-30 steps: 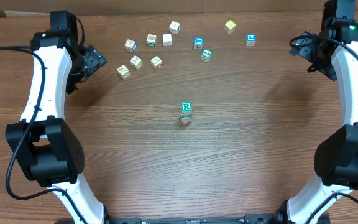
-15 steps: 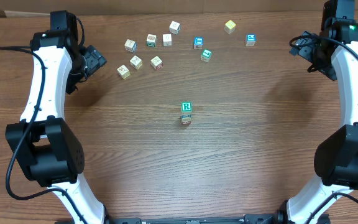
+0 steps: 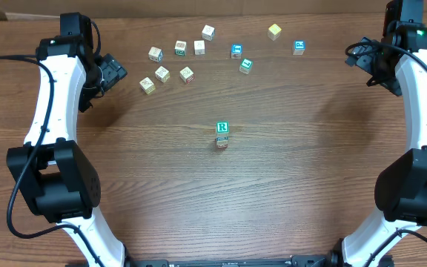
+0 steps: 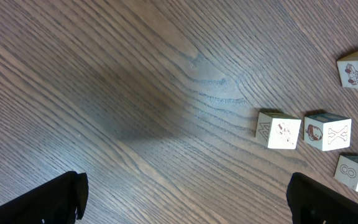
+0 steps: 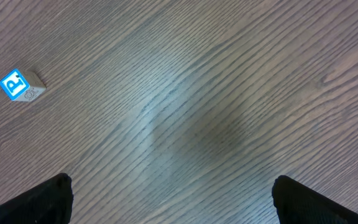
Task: Form a tower
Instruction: 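Swing the right arm over the block stack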
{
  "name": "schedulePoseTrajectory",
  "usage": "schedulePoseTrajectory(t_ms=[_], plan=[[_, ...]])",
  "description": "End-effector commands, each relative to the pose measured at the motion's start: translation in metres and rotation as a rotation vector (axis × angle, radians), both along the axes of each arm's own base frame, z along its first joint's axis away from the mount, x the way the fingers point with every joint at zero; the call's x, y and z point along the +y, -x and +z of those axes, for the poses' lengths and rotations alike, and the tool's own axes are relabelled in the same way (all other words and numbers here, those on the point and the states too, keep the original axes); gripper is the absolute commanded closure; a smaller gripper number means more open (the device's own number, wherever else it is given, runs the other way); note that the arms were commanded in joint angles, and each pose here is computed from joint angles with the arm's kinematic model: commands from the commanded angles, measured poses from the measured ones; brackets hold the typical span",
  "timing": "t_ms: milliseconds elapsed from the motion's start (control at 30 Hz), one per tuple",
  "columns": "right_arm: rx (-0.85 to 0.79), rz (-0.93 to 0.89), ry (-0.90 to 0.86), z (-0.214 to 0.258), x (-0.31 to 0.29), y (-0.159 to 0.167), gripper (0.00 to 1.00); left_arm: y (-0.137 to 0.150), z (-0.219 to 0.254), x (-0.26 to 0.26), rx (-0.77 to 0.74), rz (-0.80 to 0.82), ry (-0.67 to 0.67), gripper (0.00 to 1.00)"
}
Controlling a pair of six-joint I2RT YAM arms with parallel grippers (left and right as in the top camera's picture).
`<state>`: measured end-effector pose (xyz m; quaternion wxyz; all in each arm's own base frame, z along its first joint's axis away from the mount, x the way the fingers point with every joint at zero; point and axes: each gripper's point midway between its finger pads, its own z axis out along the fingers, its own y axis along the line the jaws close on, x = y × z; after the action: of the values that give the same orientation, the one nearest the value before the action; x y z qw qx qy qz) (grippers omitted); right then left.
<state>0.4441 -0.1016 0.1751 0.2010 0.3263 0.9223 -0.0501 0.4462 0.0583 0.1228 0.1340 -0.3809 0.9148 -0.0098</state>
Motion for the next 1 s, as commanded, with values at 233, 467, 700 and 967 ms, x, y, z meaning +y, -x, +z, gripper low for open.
schedulePoseTrajectory(t_ms=[233,467,700,967], plan=[[-0.198,0.198,-0.171,0.051,0.052,-0.029,0.37,-0.004,-0.004,0.005,0.008,-0.013,-0.011,0.00],[-0.320,0.498,-0.126,0.171,0.158,-0.001,0.30,-0.004,-0.004,0.005,0.008,-0.013,-0.011,0.01],[-0.039,0.668,-0.182,0.120,0.245,0.052,0.08,-0.004,-0.004,0.005,0.008,-0.013,-0.011,0.00],[0.257,0.765,-0.138,0.032,0.324,0.079,0.00,-0.004,-0.004,0.005,0.008,-0.013,-0.011,0.00]])
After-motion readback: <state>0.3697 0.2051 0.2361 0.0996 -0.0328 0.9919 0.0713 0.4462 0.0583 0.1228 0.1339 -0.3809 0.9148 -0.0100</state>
